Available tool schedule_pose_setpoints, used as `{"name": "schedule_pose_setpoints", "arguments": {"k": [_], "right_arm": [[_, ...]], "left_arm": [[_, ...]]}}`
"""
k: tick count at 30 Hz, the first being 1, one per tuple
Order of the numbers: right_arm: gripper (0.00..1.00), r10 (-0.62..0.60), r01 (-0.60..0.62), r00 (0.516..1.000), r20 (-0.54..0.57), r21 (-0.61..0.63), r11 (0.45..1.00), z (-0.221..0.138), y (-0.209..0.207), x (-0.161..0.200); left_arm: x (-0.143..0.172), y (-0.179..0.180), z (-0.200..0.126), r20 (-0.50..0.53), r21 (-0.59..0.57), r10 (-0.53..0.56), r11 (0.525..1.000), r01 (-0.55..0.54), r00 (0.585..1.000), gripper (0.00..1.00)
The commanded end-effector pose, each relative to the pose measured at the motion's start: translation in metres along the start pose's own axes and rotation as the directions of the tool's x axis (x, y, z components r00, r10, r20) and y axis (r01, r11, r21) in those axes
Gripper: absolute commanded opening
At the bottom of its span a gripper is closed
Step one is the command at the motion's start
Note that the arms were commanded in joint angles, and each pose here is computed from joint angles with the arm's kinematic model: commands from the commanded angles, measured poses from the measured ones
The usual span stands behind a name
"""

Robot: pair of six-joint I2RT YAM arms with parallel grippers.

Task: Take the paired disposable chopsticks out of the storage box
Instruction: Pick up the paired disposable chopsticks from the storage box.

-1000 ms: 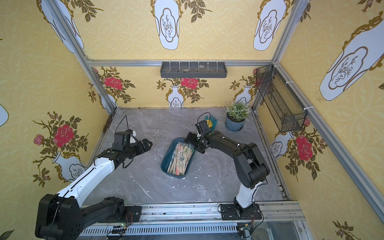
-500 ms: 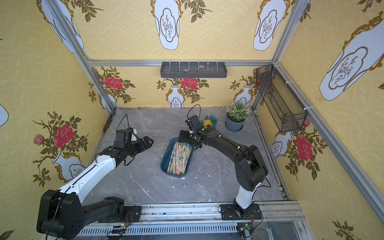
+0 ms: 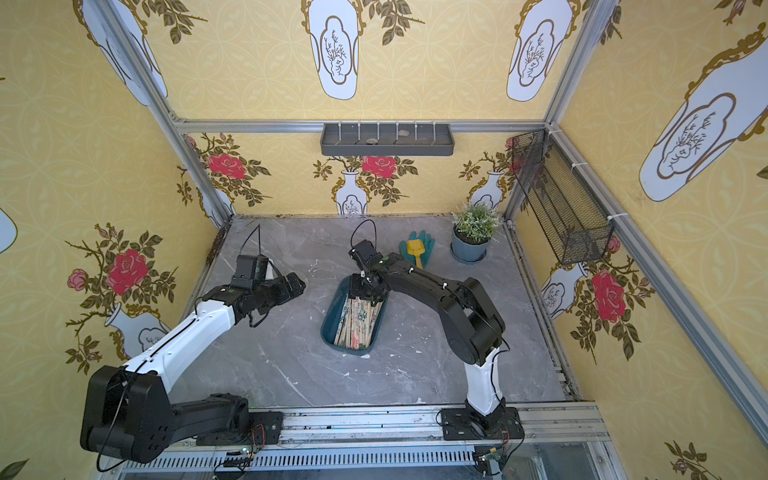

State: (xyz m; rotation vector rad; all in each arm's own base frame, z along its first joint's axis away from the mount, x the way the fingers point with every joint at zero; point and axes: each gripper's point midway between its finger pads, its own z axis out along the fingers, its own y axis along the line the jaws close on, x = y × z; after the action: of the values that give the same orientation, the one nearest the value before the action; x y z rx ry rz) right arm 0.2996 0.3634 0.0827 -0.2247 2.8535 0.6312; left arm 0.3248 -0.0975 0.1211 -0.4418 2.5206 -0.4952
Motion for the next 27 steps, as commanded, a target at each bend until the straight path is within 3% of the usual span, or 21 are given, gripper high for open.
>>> {"name": "schedule_pose_setpoints", "arguments": {"k": [1, 11, 27], "right_arm": [[0.56, -0.003, 0.003, 1.0, -0.001, -0.034, 0.999, 0.008, 0.011, -0.001], [0.44, -0.01, 0.008, 0.999, -0.034, -0.053, 0.999, 0.023, 0.018, 0.006], [0.34, -0.012, 0.007, 0.997, -0.081, -0.061, 0.998, 0.042, 0.022, 0.011]], "left_arm": [[0.003, 0.009, 0.0, -0.003, -0.034, 0.021, 0.999, -0.021, 1.0, 1.0], [0.008, 0.014, -0.003, 0.015, -0.03, 0.015, 0.999, -0.015, 1.0, 1.0], [0.011, 0.018, -0.002, 0.02, -0.016, -0.004, 1.0, 0.005, 1.0, 1.0]]}}
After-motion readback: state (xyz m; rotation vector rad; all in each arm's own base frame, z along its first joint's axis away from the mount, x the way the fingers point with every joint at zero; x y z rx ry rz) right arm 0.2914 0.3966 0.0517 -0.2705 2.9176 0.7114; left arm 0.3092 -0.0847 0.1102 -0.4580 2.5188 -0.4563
